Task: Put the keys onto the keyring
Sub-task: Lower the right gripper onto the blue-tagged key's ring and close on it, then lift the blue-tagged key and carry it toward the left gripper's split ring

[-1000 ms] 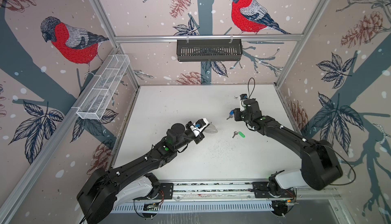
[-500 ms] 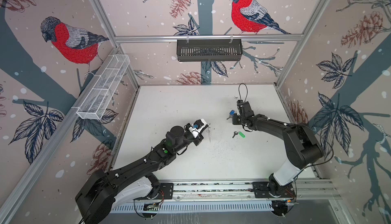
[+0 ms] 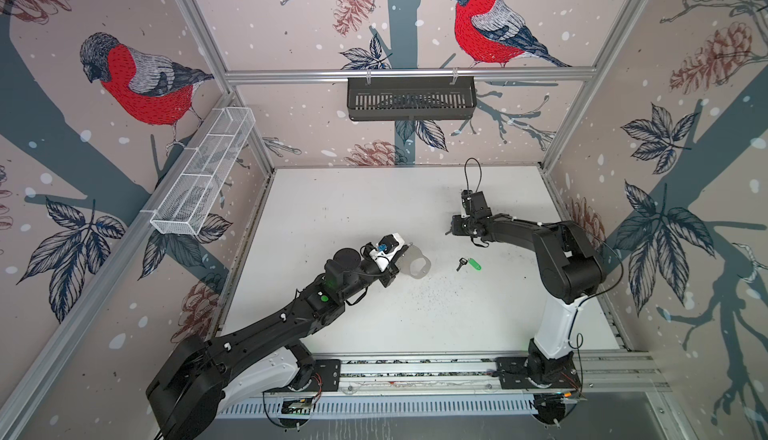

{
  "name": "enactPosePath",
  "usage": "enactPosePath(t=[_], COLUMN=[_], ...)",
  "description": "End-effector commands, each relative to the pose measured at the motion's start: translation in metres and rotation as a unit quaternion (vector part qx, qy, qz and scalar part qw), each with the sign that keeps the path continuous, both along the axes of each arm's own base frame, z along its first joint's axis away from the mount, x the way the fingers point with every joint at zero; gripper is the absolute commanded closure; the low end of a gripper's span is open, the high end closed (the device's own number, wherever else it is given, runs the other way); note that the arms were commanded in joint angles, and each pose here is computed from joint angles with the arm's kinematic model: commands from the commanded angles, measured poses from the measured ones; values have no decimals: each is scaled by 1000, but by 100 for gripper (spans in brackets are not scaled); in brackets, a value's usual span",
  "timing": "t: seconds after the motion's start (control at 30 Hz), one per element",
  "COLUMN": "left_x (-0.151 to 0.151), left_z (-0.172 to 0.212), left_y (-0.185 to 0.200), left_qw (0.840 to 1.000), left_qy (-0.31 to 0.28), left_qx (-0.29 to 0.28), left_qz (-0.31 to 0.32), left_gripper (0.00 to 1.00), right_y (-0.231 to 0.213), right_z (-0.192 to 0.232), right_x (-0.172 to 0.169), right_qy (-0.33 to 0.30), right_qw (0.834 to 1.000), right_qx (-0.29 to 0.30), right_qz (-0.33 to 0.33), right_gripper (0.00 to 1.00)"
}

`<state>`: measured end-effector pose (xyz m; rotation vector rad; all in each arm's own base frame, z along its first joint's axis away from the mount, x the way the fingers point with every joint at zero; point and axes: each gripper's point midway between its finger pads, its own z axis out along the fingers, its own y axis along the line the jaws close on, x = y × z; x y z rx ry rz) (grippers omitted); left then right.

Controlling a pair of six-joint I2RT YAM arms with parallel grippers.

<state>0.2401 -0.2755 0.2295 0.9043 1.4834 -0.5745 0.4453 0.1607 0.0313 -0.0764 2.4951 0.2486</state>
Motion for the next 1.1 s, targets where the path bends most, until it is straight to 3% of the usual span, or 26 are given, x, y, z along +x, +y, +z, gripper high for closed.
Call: enactPosePath(t=[0.0, 0.47, 0.87, 1.07], left_x=[2, 3, 3, 6], left_z=[6, 5, 5, 6], left_y=[1, -2, -2, -1], left_qw=[1000, 1000, 1000, 1000], left_qy=[-6, -1, -2, -3], left_qx=[-8, -2, -1, 2], left_qz=[6, 2, 2, 10], left_gripper=[100, 100, 100, 100], right_y=[5, 8, 10, 11], right_z=[1, 0, 3, 27], right_x=[4, 8, 9, 6], right_qy=[-7, -9, -12, -41], right_qw=[1000, 1000, 1000, 998], right_qx=[9, 18, 21, 24], right_qz=[11, 15, 19, 35], right_gripper=[81, 85, 97, 99])
